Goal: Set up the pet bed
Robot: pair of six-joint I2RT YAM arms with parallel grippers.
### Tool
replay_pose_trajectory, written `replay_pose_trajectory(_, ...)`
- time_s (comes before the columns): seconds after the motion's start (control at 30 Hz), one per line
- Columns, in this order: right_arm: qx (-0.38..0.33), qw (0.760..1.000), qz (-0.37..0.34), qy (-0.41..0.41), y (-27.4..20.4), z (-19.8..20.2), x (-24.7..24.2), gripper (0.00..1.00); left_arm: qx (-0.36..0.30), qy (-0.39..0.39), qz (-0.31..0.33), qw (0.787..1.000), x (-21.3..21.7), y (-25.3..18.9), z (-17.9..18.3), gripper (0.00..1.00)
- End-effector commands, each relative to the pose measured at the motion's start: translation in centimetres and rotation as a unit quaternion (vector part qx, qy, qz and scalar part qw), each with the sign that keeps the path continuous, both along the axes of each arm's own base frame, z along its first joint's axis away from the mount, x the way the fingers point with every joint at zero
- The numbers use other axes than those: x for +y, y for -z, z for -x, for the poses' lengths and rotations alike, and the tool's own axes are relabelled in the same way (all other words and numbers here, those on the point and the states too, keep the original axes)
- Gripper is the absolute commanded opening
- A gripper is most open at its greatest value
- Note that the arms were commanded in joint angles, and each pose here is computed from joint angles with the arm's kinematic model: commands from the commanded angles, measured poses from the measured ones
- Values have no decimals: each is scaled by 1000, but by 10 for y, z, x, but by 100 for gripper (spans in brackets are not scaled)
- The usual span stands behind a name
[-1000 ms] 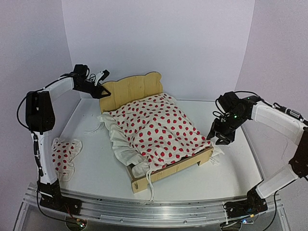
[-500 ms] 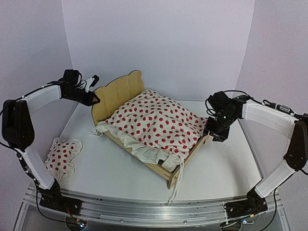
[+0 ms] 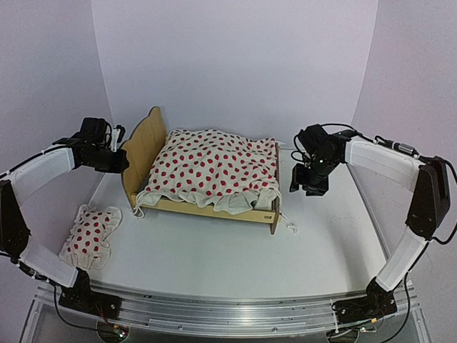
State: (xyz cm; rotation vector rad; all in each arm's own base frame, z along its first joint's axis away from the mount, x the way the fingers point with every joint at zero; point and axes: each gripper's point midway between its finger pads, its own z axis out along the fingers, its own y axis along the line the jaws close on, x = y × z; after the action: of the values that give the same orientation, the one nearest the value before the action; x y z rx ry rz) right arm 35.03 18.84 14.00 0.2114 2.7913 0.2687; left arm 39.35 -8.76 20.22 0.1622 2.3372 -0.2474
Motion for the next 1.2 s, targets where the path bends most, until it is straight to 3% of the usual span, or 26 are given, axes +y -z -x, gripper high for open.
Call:
replay_pose_trajectory(0.0, -19, 996, -4, -85, -13, -1, 12, 56, 53, -22, 86, 995, -21, 4, 31, 6)
replay_pose_trajectory(0.13, -15, 991, -17, -133, -10, 3, 14, 54, 35, -22, 97, 994, -23, -11, 30, 31)
replay_pose_trajectory(0.3, -18, 984, -48, -171, -19, 5, 19, 49, -95, -28, 32, 995, 0, -80, 21, 53)
replay_pose_trajectory(0.4, -30, 980, -69, -184, -32, 5, 28, 48, -208, -10, -25, 978, 10, -140, 20, 57)
replay_pose_trajectory(0.47, -43, 980, -73, -180, -43, 2, 31, 48, -294, 7, -69, 953, 14, -181, 24, 57)
replay_pose_trajectory(0.6, -62, 987, -61, -138, -54, -3, 30, 51, -364, 130, -68, 920, -25, -214, 44, 55)
replay_pose_trajectory(0.73, -75, 990, -53, -103, -56, -4, 33, 56, -337, 279, -51, 898, -103, -187, 64, 59)
replay_pose_trajectory(0.9, -57, 993, -58, -91, -45, 5, 40, 56, -233, 457, -65, 856, -210, -92, 87, 73)
replay_pose_trajectory(1.03, -36, 995, -59, -72, -29, 14, 36, 59, -218, 550, -53, 804, -273, -54, 101, 80)
replay_pose_trajectory(1.17, -28, 997, -41, -63, -16, 21, 26, 63, -195, 595, -37, 778, -321, -22, 103, 85)
